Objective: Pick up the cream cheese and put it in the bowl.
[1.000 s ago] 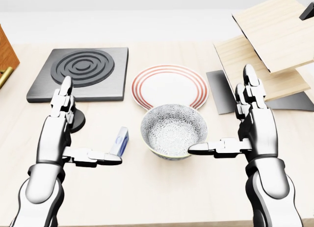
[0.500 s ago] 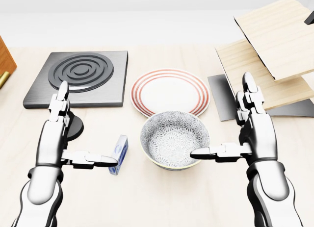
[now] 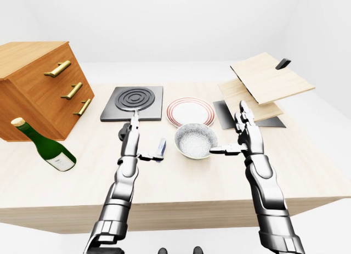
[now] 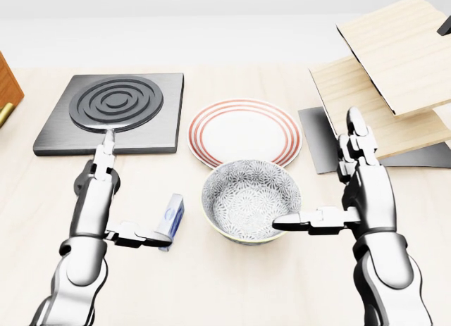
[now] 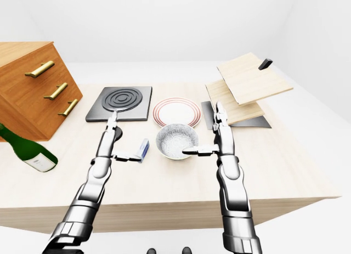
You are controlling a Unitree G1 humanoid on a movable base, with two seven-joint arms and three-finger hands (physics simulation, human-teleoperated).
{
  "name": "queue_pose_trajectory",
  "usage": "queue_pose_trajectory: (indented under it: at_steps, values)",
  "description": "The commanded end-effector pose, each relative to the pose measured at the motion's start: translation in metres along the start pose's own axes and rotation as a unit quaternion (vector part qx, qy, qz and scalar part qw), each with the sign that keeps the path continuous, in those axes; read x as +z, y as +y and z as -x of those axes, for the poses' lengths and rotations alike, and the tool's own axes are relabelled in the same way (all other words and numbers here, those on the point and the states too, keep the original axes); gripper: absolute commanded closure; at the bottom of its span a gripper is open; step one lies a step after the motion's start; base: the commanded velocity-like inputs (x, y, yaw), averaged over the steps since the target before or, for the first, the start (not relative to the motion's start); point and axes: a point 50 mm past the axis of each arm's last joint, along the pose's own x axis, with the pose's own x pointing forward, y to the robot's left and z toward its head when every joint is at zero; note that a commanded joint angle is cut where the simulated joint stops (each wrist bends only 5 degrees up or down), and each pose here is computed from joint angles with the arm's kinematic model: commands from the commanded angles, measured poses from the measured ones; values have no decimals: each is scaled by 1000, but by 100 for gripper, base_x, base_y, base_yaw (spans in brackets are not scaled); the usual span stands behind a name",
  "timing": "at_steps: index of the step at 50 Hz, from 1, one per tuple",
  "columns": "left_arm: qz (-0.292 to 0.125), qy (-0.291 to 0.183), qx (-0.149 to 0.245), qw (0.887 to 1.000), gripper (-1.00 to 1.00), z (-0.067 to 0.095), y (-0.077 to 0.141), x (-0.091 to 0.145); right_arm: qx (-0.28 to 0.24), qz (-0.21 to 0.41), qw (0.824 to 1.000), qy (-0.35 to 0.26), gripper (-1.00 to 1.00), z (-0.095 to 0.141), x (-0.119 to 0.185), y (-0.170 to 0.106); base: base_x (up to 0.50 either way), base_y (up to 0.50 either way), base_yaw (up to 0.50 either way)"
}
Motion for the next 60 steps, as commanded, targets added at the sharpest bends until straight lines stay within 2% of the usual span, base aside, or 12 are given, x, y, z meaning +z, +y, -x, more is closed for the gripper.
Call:
queue_pose_trajectory:
  at_steps: [1, 7, 15, 22, 43, 45, 51, 54, 60]
  values:
    - [-77, 28, -15, 996, -100, -10, -23, -10, -2, -4, 1000, -10, -100, 0, 5, -1, 0, 0, 0]
    - [-108, 11, -21, 994, -100, -14, -30, -3, -2, -5, 1000, -8, -100, 0, 4, -1, 0, 0, 0]
    - [-130, 31, -35, 990, -100, -16, -42, -11, 0, -6, 1000, -4, -100, 0, 2, -1, 0, 0, 0]
    - [-146, 22, -38, 988, -100, -15, -48, -8, 0, -6, 1000, -1, -100, 0, 0, 0, 0, 0, 0]
    - [-160, 27, -47, 986, -100, -18, -64, -6, 1, -10, 1000, 11, -100, -1, -5, 0, 0, 0, 0]
    - [-165, 28, -50, 985, -83, -18, -66, -6, 1, -11, 1000, 11, -100, -1, -5, 0, 0, 0, 0]
    - [-174, 37, -52, 983, -76, -19, -69, -10, 2, -12, 1000, 9, -100, 0, -5, 0, 0, 0, 0]
    - [-182, 47, -52, 981, -61, -19, -69, -14, 2, -12, 1000, 10, -100, 0, -5, 0, 0, 0, 0]
    - [-190, 60, -53, 979, -53, -18, -70, -19, 3, -13, 1000, 18, -100, 0, -9, 1, 0, 0, 0]
